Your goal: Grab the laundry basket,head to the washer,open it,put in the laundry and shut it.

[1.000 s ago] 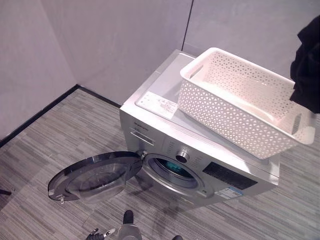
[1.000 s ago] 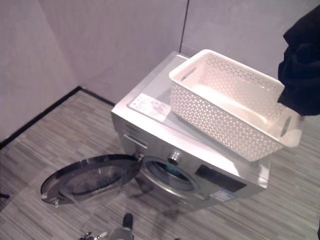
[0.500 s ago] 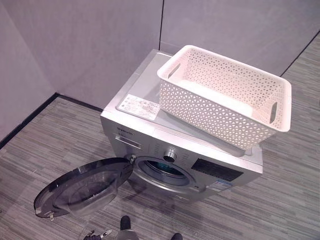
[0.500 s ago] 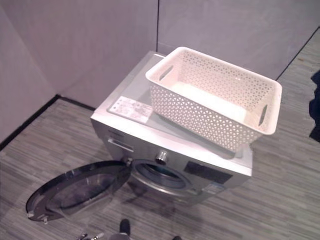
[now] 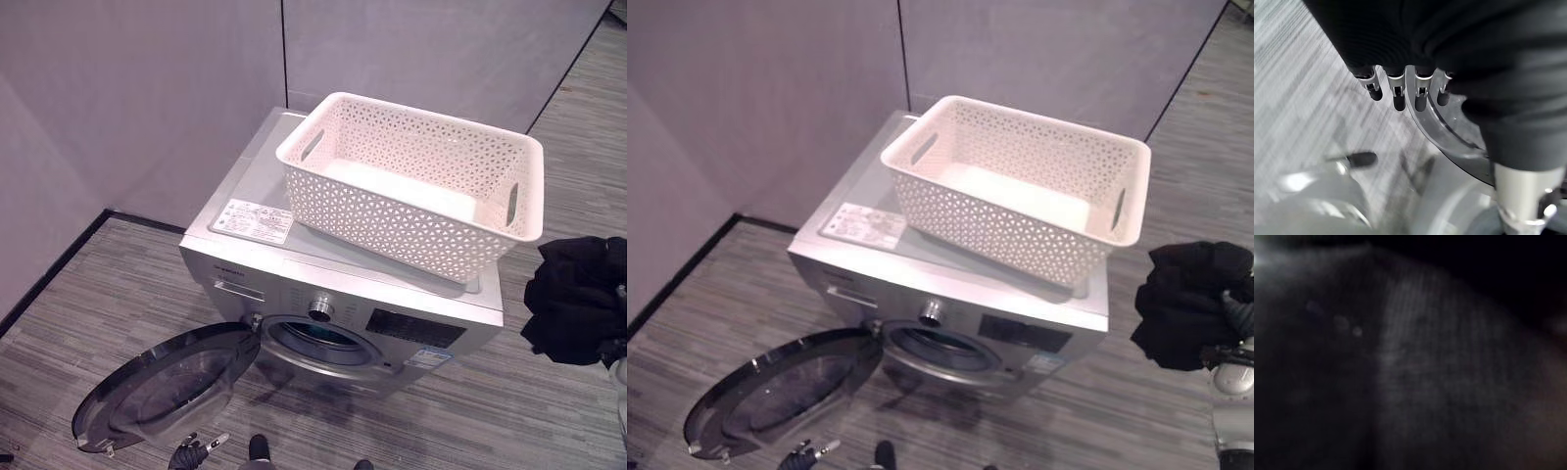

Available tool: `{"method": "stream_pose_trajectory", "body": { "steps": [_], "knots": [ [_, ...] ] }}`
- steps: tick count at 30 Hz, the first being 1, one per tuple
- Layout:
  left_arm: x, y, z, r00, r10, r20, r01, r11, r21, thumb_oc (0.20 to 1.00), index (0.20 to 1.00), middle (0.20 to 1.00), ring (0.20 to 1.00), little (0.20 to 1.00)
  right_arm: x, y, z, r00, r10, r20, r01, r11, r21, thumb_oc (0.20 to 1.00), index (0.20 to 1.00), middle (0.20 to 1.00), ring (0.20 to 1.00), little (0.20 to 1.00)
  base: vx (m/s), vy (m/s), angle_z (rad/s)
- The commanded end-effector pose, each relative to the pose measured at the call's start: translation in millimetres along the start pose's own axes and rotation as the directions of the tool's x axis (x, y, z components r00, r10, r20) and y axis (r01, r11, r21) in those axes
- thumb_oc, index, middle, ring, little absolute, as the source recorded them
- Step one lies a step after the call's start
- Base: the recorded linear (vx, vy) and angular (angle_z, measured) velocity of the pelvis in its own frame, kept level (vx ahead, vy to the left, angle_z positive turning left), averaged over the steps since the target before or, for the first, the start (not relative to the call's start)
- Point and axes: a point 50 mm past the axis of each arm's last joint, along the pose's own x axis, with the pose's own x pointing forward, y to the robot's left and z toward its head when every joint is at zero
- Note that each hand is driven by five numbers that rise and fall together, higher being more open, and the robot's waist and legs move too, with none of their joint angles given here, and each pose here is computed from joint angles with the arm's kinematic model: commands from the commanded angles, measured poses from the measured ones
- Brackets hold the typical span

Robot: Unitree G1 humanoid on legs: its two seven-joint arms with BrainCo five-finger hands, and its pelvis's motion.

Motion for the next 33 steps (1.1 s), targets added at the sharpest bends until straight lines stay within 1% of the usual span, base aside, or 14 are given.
{"method": "stream_pose_trajectory", "body": {
  "steps": [1,3,4,5,7,9,12,15,20,27,30,31,32,33],
  "knots": [
    [6.3,-11.3,7.5,0.994,-0.107,0.037,0.11,0.992,-0.065,1.0,1.0,1.0,1.0,1.0,-24.0,49.3,-4.4,0.966,0.259,-0.025,-0.253,0.957,0.144,0.2,0.2,0.2,0.2,0.2,0.02,0.069,-0.49],
    [6.2,-15.2,10.3,0.99,-0.132,0.048,0.136,0.987,-0.087,1.0,1.0,1.0,1.0,1.0,-42.1,78.3,-3.0,0.928,0.371,-0.043,-0.352,0.908,0.228,0.2,0.2,0.2,0.2,0.2,0.0,0.062,-0.45],
    [6.6,-16.6,13.8,0.988,-0.14,0.061,0.146,0.985,-0.096,1.0,1.0,1.0,1.0,1.0,-55.9,94.8,-2.2,0.894,0.446,-0.048,-0.416,0.864,0.284,0.2,0.2,0.2,0.2,0.2,0.0,0.055,-0.33],
    [7.4,-20.6,19.1,0.984,-0.157,0.082,0.164,0.982,-0.092,1.0,1.0,1.0,1.0,1.0,-74.8,113.7,-2.3,0.838,0.544,-0.051,-0.498,0.799,0.337,0.2,0.2,0.2,0.2,0.2,0.0,0.046,-0.23],
    [7.2,-22.0,26.0,0.979,-0.171,0.107,0.178,0.982,-0.062,1.0,1.0,1.0,1.0,1.0,-103.6,132.9,-9.4,0.738,0.672,-0.066,-0.604,0.701,0.38,0.2,0.2,0.2,0.2,0.2,0.02,0.036,-0.18],
    [8.5,-25.0,29.7,0.977,-0.181,0.112,0.185,0.982,-0.027,1.0,1.0,1.0,1.0,1.0,-132.6,146.1,-13.2,0.626,0.778,-0.061,-0.708,0.599,0.373,0.2,0.2,0.2,0.2,0.2,0.05,0.027,-0.07],
    [10.1,-27.9,36.2,0.974,-0.182,0.137,0.185,0.983,-0.013,1.0,1.0,1.0,1.0,1.0,-157.0,153.1,-18.0,0.501,0.864,-0.052,-0.814,0.491,0.309,0.2,0.2,0.2,0.2,0.2,0.04,0.011,0.01],
    [11.7,-30.6,36.0,0.973,-0.192,0.128,0.19,0.981,0.028,1.0,1.0,1.0,1.0,1.0,-165.8,158.7,-12.7,0.432,0.902,-0.022,-0.865,0.421,0.272,0.2,0.2,0.2,0.2,0.2,0.02,0.014,0.08],
    [12.3,-30.5,31.3,0.977,-0.182,0.108,0.176,0.982,0.068,1.0,1.0,1.0,1.0,1.0,-167.5,162.5,1.5,0.382,0.923,0.046,-0.899,0.359,0.25,0.2,0.2,0.2,0.2,0.2,0.01,0.013,0.13],
    [17.5,-42.7,40.2,0.97,-0.205,0.127,0.186,0.971,0.148,1.0,1.0,1.0,1.0,1.0,-159.8,176.6,31.0,0.374,0.917,0.137,-0.904,0.328,0.272,0.2,0.2,0.2,0.2,0.2,-0.03,0.005,0.09],
    [17.1,-65.6,85.7,0.914,-0.276,0.299,0.181,0.934,0.308,1.0,1.0,1.0,1.0,1.0,-152.2,187.4,64.6,0.419,0.878,0.231,-0.873,0.32,0.367,0.2,0.2,0.2,0.2,0.2,-0.08,-0.013,0.12],
    [16.2,-71.9,96.0,0.895,-0.287,0.34,0.163,0.922,0.35,1.0,1.0,1.0,1.0,1.0,-151.0,189.7,72.4,0.434,0.865,0.252,-0.863,0.319,0.39,0.2,0.2,0.2,0.2,0.2,-0.07,-0.023,0.31],
    [16.2,-72.1,96.4,0.895,-0.287,0.341,0.162,0.922,0.351,1.0,1.0,1.0,1.0,1.0,-150.7,189.9,72.9,0.435,0.864,0.253,-0.863,0.32,0.391,0.2,0.2,0.2,0.2,0.2,-0.09,-0.027,0.35],
    [15.0,-86.9,113.7,0.859,-0.318,0.401,0.14,0.899,0.415,1.0,1.0,1.0,1.0,1.0,-144.4,192.3,88.9,0.479,0.83,0.287,-0.829,0.319,0.459,0.2,0.2,0.2,0.2,0.2,-0.09,-0.009,0.2]
  ]
}}
